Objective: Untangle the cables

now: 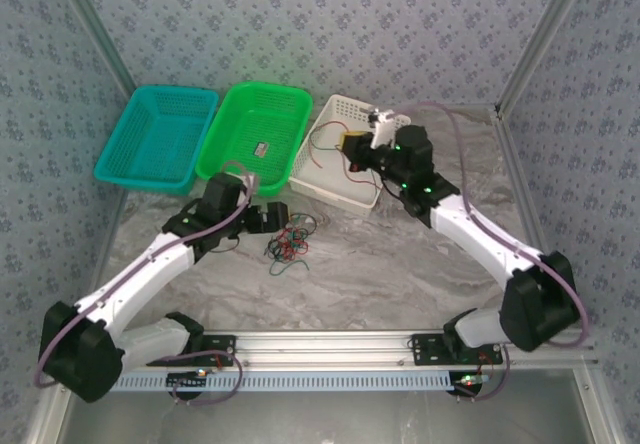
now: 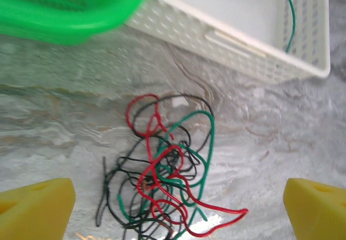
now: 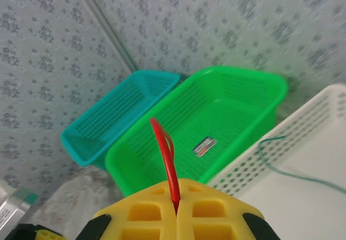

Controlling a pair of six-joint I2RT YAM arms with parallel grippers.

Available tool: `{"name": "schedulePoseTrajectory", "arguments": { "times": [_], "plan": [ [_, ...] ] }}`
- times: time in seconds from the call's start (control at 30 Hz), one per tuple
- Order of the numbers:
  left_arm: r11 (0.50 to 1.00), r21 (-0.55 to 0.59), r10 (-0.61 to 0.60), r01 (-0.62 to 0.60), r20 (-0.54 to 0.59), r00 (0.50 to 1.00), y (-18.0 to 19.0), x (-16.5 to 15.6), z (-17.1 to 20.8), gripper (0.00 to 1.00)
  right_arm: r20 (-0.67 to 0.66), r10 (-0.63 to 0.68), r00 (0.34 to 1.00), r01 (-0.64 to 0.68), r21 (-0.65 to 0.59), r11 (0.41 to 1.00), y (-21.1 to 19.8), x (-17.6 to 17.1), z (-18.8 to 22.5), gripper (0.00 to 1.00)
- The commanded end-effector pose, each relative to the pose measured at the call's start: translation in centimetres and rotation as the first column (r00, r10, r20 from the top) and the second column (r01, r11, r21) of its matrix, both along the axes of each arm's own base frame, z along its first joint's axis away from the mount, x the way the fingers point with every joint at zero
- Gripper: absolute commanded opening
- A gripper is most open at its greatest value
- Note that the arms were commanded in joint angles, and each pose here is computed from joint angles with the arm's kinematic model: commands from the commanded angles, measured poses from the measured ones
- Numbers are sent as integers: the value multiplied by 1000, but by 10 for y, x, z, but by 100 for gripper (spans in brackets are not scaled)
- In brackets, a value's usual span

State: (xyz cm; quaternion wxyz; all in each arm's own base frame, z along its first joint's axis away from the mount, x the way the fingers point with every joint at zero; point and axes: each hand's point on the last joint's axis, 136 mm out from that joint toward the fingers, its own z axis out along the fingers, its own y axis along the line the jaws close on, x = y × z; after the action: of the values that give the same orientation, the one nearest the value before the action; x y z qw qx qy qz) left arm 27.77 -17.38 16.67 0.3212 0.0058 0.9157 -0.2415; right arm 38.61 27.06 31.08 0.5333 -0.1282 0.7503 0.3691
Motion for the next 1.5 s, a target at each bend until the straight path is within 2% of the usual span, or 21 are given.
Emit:
{"name": "schedulePoseTrajectory", "arguments": {
  "times": [0.0,0.1,0.23,0.5,0.63,0.7,0.73,0.87,0.9,0.93,1.17,1.37,1.47],
  "plan": [
    [985,-15,175,-175,19,984,27,7,10,99,-120,-24,992,29,40,999,34,13,-3,0],
    [970,-7,244,-244,46,969,41,6,13,99,-166,-45,985,59,81,995,60,29,-4,0],
    [943,38,331,-332,17,943,59,4,0,99,-229,-16,973,60,185,981,101,54,-7,0],
    [937,37,348,-346,-30,937,59,1,-16,99,-233,-130,964,197,292,936,134,117,-25,0],
    [944,45,328,-326,-42,944,55,1,-19,99,-239,-138,961,205,285,936,154,138,-41,2],
    [951,40,310,-308,-48,950,51,2,-20,99,-229,-110,967,172,274,946,166,142,-48,13],
    [956,35,294,-292,-52,954,48,2,-21,99,-222,-95,970,154,263,952,172,142,-50,22],
    [978,6,207,-207,-71,976,31,2,-24,100,-167,-61,984,86,153,984,178,130,-46,72],
    [983,5,185,-185,-77,980,28,2,-26,99,-160,-55,986,76,129,989,177,126,-43,81],
    [987,3,159,-159,-83,984,24,1,-27,100,-131,-52,990,63,86,994,173,121,-39,98],
    [995,82,57,-49,-98,993,8,-4,-36,99,-28,-60,998,57,-95,994,122,74,-21,100],
    [987,155,56,-39,-106,993,-3,-6,-35,99,-87,-127,988,104,-234,967,56,25,-54,100],
    [989,150,15,3,-119,993,-15,-5,-31,93,-146,-173,974,124,-296,947,27,1,-78,100]
  ]
}}
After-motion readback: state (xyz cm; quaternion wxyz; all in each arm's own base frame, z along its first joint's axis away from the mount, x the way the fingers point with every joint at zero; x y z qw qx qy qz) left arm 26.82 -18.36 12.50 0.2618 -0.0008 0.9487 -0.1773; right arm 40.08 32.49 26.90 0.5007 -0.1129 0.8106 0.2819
